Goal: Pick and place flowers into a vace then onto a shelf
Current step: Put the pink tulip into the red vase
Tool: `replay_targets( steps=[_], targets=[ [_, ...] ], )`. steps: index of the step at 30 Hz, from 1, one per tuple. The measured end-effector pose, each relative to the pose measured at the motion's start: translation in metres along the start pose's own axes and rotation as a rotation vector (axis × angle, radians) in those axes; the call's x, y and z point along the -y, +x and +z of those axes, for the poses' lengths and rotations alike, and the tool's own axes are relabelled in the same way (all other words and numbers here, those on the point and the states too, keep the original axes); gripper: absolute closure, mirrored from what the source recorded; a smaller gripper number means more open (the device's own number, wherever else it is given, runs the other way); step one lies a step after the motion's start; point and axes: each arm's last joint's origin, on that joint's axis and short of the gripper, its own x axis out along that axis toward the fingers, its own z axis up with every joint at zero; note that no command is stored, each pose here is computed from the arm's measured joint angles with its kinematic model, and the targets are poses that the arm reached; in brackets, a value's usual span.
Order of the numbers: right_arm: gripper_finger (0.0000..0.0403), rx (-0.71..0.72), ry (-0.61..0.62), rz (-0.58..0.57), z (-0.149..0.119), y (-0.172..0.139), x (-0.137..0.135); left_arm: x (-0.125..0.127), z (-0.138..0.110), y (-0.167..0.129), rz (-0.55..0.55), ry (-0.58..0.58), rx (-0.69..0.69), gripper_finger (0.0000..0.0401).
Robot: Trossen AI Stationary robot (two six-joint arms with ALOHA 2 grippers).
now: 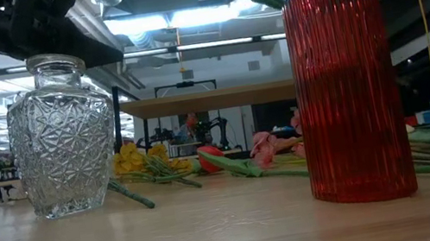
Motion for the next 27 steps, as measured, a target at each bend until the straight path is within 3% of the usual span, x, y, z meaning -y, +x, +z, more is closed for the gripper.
replay_targets(
  steps=[13, 27],
  targets=[
    [0.0403, 0.422, -0.083, -0.024, -0.025, -0.027, -0.007, 0.000, 0.000, 0.000, 0.000, 0.038, -0.003, 0.0397],
    [0.0403, 0.580, -0.184, 0.111, -0.019, -0.025, -0.046, 0.000, 0.000, 0.000, 0.003, 0.035, -0.001, 0.0397]
  ],
)
